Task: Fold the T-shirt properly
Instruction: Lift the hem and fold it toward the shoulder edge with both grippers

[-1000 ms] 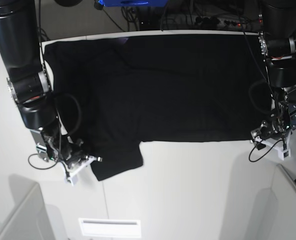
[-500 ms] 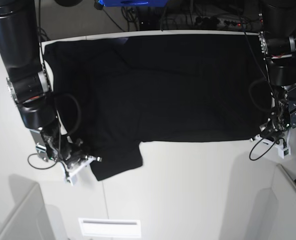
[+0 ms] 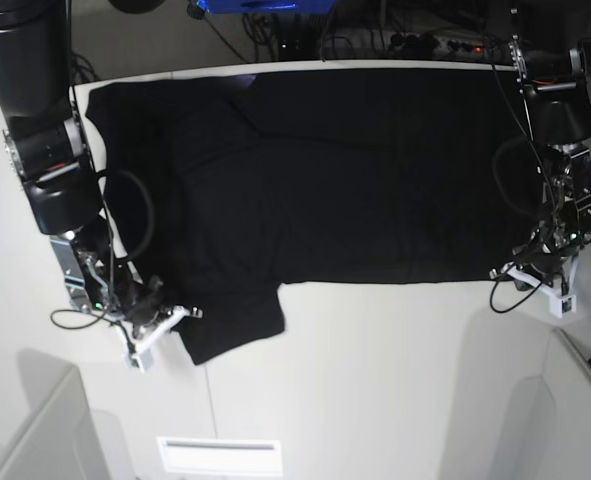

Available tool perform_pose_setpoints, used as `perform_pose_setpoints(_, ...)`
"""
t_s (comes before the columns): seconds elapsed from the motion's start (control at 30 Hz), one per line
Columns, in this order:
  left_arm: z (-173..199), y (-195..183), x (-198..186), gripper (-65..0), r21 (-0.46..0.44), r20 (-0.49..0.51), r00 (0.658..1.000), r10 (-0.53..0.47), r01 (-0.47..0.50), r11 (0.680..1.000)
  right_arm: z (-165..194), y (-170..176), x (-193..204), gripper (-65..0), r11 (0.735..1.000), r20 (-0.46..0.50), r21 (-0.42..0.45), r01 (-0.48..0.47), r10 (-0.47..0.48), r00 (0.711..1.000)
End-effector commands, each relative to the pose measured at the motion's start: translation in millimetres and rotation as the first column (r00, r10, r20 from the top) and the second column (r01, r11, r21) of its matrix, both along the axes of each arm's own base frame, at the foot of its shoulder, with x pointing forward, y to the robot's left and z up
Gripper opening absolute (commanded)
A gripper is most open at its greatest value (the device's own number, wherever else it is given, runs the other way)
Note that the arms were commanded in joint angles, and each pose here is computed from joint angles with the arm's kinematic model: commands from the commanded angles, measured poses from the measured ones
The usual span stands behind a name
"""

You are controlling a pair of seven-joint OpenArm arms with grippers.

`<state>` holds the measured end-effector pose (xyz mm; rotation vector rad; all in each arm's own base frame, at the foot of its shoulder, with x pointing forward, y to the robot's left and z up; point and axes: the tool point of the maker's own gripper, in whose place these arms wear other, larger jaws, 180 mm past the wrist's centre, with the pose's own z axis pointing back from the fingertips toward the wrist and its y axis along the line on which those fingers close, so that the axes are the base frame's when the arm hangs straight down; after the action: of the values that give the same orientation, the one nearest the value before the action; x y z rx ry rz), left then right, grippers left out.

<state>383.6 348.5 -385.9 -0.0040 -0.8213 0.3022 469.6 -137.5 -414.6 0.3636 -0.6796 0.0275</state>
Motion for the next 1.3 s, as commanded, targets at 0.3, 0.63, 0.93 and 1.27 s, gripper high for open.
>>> perform_pose_setpoints(0.3,39.8,11.8,-15.2,-65.0,0.067,0.079,0.997,-0.009,0.003,0.998,32.8,-11.9,3.3,-65.0,0.994,0.116,0.098,0.046,-0.057,0.992)
perform_pose_setpoints(0.63,52.2,-16.8,-31.9,-65.0,0.056,0.099,0.993,-0.063,0.058,0.997,46.2,-17.3,-23.2,-65.0,0.987,0.095,0.154,0.036,-0.051,0.994)
perform_pose_setpoints(0.93,64.9,-37.0,-54.0,-65.0,-0.097,0.148,0.986,-0.072,0.087,0.991,47.3,-31.4,-54.1,-65.0,0.980,0.059,0.189,0.064,-0.076,0.995)
perform_pose_setpoints(1.27,69.3,-55.3,-77.5,-65.0,-0.061,0.140,0.981,-0.137,0.146,0.987,62.2,-49.8,-91.8,-65.0,0.978,0.053,0.193,0.080,-0.092,0.994)
